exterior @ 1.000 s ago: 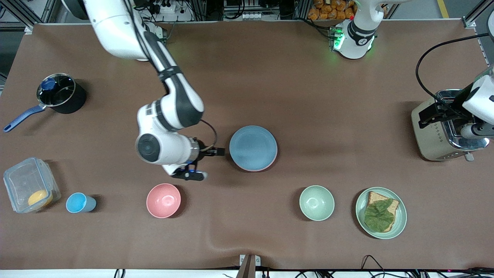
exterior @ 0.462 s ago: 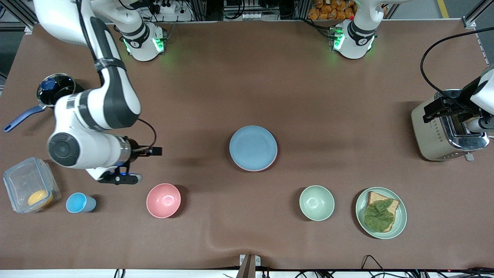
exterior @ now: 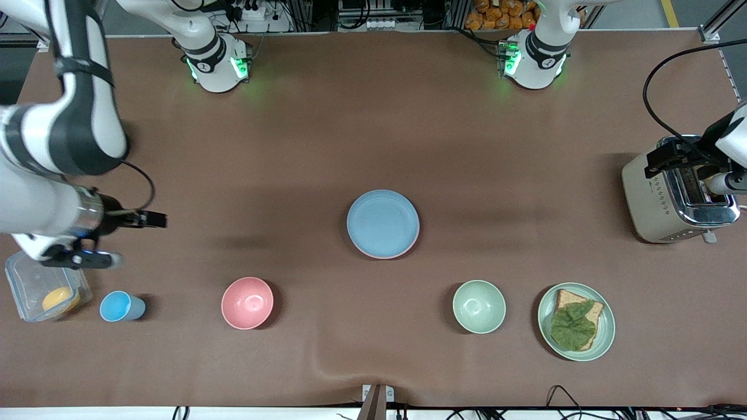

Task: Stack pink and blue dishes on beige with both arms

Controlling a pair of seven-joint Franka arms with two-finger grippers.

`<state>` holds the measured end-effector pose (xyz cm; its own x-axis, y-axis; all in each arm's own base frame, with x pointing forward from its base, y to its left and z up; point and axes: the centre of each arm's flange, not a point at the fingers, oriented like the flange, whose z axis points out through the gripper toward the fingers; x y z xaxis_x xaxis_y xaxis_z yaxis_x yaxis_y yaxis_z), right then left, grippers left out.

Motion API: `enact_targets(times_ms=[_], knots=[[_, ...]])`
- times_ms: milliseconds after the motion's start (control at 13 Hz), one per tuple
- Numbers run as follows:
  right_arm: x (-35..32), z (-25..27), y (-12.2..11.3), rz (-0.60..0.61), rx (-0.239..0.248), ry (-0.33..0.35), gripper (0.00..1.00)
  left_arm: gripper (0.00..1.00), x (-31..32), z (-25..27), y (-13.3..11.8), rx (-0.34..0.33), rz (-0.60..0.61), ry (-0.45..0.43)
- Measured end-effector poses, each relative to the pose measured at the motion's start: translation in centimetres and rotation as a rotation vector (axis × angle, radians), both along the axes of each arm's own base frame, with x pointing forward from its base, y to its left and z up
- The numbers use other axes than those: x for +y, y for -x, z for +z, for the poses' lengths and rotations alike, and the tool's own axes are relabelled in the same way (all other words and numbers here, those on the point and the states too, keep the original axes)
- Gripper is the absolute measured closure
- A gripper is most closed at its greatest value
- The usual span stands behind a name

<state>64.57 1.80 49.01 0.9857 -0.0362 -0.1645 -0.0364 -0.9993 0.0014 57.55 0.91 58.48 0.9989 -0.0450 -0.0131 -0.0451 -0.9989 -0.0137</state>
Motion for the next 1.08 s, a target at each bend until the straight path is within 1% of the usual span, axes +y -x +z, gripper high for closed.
enact_targets(times_ms=[154, 231, 308, 385, 462, 615, 846, 1077], knots=[[-3.4, 4.3, 1.8, 0.024, -0.058, -0.004, 0.0, 0.0, 0.0, 0.0, 0.0, 0.0, 0.0, 0.0], [-5.2, 6.4, 3.0, 0.028, -0.085, 0.011, 0.0, 0.0, 0.0, 0.1, 0.0, -0.001, -0.001, 0.0], [-6.4, 8.1, 4.1, 0.027, -0.101, 0.027, 0.0, 0.0, 0.0, 0.1, 0.0, -0.003, -0.001, 0.0], [-6.8, 9.5, 5.3, 0.024, -0.097, 0.03, 0.0, 0.0, -0.1, 0.2, 0.0, -0.004, -0.002, 0.0], [-6.7, 10.5, 6.5, 0.025, -0.076, 0.024, 0.0, 0.0, -0.2, 0.3, -0.1, -0.006, -0.004, 0.0], [-5.9, 11.4, 7.6, 0.034, -0.056, 0.017, 0.0, 0.0, -0.6, 0.3, -0.1, -0.007, -0.011, 0.0], [-4.5, 10.9, 7.5, 0.034, -0.048, 0.017, 0.0, 0.0, -0.7, 0.3, -0.1, -0.008, -0.012, 0.0], [-4.6, 10.7, 7.5, 0.032, -0.051, 0.017, 0.0, 0.0, -0.8, 0.4, -0.1, -0.008, -0.013, 0.0]])
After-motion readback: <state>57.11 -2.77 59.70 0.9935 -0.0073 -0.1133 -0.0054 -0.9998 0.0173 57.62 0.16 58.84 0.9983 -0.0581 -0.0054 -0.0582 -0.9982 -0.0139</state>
